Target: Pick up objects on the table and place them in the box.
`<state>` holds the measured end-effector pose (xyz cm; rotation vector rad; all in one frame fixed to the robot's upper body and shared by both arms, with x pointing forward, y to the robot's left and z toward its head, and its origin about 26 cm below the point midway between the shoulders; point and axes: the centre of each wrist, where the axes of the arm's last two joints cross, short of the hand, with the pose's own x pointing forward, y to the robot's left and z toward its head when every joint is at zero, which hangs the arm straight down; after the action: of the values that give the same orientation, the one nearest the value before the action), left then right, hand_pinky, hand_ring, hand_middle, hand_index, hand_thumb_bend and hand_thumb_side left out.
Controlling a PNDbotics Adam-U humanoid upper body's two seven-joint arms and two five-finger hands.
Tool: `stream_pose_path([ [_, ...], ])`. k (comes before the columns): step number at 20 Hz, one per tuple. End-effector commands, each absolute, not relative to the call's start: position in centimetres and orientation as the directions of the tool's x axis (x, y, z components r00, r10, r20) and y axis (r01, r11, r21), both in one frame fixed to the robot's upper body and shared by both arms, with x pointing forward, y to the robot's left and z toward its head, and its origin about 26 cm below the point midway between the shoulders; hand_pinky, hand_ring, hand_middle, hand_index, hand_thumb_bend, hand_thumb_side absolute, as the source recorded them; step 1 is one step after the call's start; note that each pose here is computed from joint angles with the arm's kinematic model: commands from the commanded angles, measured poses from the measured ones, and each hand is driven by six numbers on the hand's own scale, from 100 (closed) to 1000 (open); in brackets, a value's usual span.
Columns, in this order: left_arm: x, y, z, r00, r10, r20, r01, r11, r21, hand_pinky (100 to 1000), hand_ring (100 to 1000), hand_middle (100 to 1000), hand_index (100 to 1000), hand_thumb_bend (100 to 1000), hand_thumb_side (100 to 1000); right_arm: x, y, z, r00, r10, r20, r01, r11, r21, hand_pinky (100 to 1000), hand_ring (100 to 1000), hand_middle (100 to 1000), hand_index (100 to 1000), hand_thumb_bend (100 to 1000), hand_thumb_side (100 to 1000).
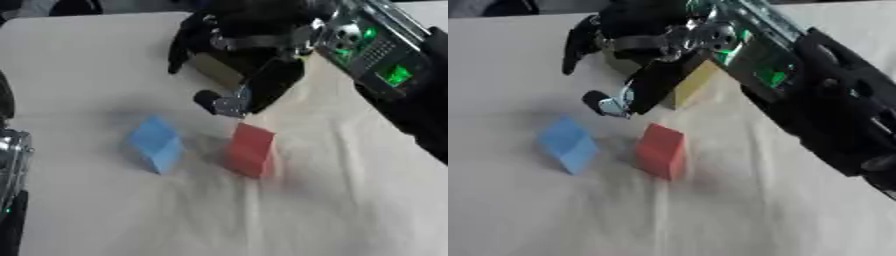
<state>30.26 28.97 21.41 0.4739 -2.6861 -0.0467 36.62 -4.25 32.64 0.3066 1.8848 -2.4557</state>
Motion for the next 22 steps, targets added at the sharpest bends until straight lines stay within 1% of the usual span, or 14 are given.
stream_pose_path([
  [1, 30.0, 29.0, 22.2, -0.869, -0.336, 0.362, -0.318, 0.941, 0.110, 693, 714, 676, 719, 101, 887, 36.1, -4.1, 34.0, -0.979, 0.068, -0.192, 0.165, -0.291, -0.942, 864, 910, 866, 883, 100, 660],
  [7, 30.0, 29.0, 22.1, -0.867, -0.338, 0.366, -0.319, 0.941, 0.113, 693, 714, 676, 718, 100, 889, 35.3, -4.7, 35.3, -0.979, 0.037, -0.202, 0.177, -0.343, -0.923, 867, 923, 870, 888, 103, 645],
  [9, 30.0, 29.0, 22.1, -0.867, -0.339, 0.366, -0.320, 0.941, 0.114, 693, 714, 676, 718, 100, 889, 35.2, -5.0, 35.6, -0.978, 0.035, -0.207, 0.180, -0.366, -0.913, 868, 927, 876, 892, 138, 660],
  [12, 30.0, 29.0, 22.1, -0.866, -0.341, 0.367, -0.321, 0.940, 0.116, 693, 714, 676, 718, 100, 889, 35.2, -5.7, 36.0, -0.977, 0.043, -0.207, 0.174, -0.393, -0.903, 869, 932, 881, 897, 158, 689],
  [17, 30.0, 29.1, 22.1, -0.863, -0.344, 0.370, -0.324, 0.939, 0.118, 693, 714, 676, 717, 100, 889, 35.9, -7.2, 35.5, -0.974, 0.098, -0.204, 0.147, -0.413, -0.899, 868, 936, 883, 915, 210, 696],
  [22, 29.9, 29.1, 22.1, -0.862, -0.346, 0.372, -0.325, 0.938, 0.120, 692, 714, 675, 717, 100, 889, 36.9, -8.8, 34.4, -0.967, 0.167, -0.193, 0.103, -0.435, -0.894, 867, 939, 885, 923, 232, 680],
])
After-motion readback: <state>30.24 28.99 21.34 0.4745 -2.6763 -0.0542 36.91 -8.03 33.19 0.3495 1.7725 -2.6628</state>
